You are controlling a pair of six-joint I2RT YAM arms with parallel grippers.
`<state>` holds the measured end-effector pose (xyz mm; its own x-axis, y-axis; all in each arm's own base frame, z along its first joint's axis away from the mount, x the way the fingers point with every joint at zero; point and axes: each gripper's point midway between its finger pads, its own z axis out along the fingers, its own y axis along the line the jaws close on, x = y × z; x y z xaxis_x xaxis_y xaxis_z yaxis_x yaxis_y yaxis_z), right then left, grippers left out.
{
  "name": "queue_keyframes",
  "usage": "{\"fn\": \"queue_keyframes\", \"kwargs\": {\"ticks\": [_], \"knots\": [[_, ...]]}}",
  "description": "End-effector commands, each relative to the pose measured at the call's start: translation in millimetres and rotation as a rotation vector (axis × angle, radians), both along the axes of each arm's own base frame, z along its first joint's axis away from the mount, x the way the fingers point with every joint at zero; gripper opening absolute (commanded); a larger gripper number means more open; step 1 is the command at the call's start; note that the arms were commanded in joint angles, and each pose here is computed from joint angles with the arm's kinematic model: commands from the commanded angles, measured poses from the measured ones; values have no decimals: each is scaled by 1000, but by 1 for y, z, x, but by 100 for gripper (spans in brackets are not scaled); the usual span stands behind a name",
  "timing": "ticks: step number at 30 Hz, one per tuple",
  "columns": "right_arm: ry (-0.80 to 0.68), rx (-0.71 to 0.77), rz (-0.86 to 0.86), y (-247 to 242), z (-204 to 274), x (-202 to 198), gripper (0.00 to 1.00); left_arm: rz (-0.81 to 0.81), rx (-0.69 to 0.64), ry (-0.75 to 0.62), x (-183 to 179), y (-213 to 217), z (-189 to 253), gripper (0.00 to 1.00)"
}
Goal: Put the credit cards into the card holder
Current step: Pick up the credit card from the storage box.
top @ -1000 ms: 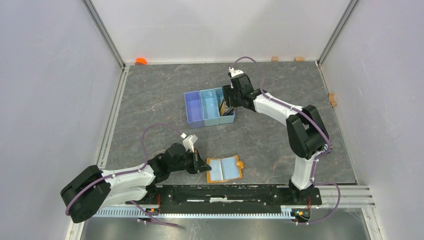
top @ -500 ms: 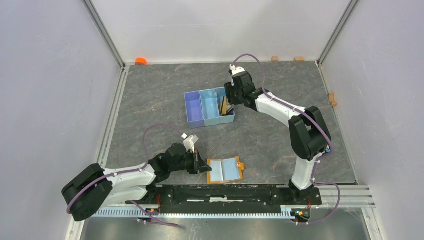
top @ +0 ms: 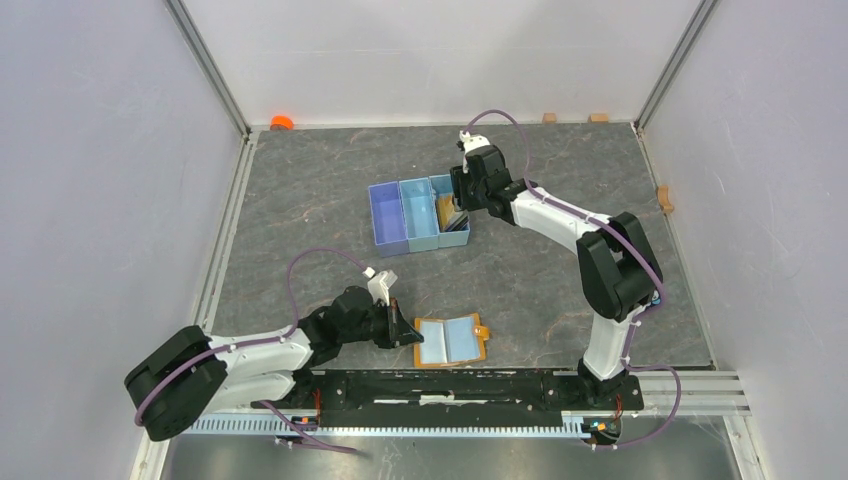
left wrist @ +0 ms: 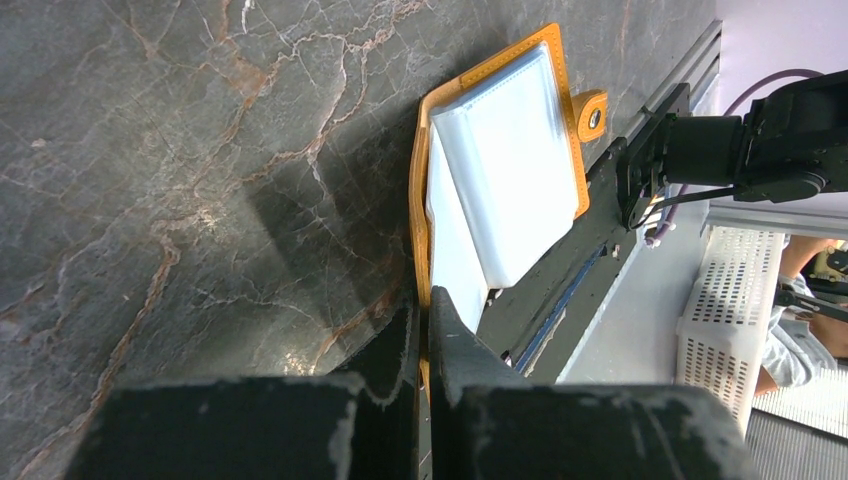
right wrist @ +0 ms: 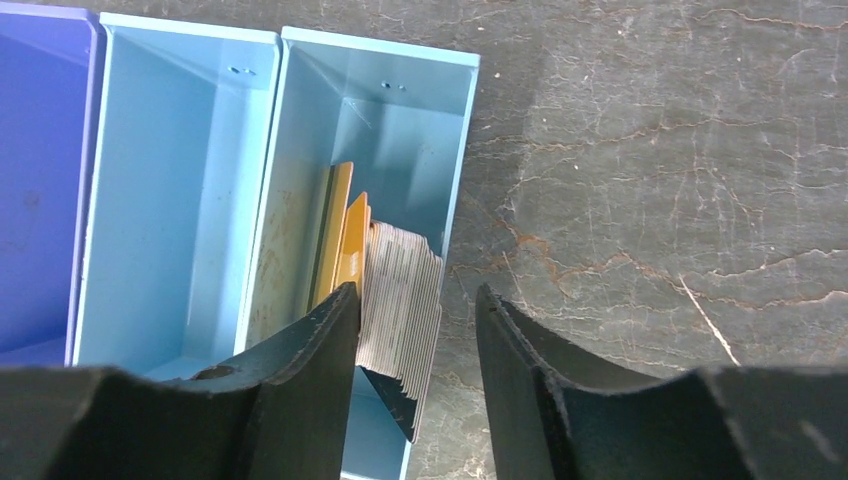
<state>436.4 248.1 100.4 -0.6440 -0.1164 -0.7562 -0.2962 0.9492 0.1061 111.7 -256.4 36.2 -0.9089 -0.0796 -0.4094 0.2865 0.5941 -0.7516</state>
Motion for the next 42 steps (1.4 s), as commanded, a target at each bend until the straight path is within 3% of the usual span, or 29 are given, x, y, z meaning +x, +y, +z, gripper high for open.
{"fn": "queue_keyframes", "kwargs": {"ticks": [1,15,25,42], "knots": [[-35,1,-1,-4,6,2,49,-22,-24,-29,1,-3,5,2],[-16,-30,30,9,-3,-4,60,-28,-30,-19,1,-6,4,2],[13,-48,2,10,-17,2,60,-28,-30,-16,0,-5,3,2],[-63,-73,-75,-9,20,5,57,-36,-37,-17,-1,-6,5,2]]}}
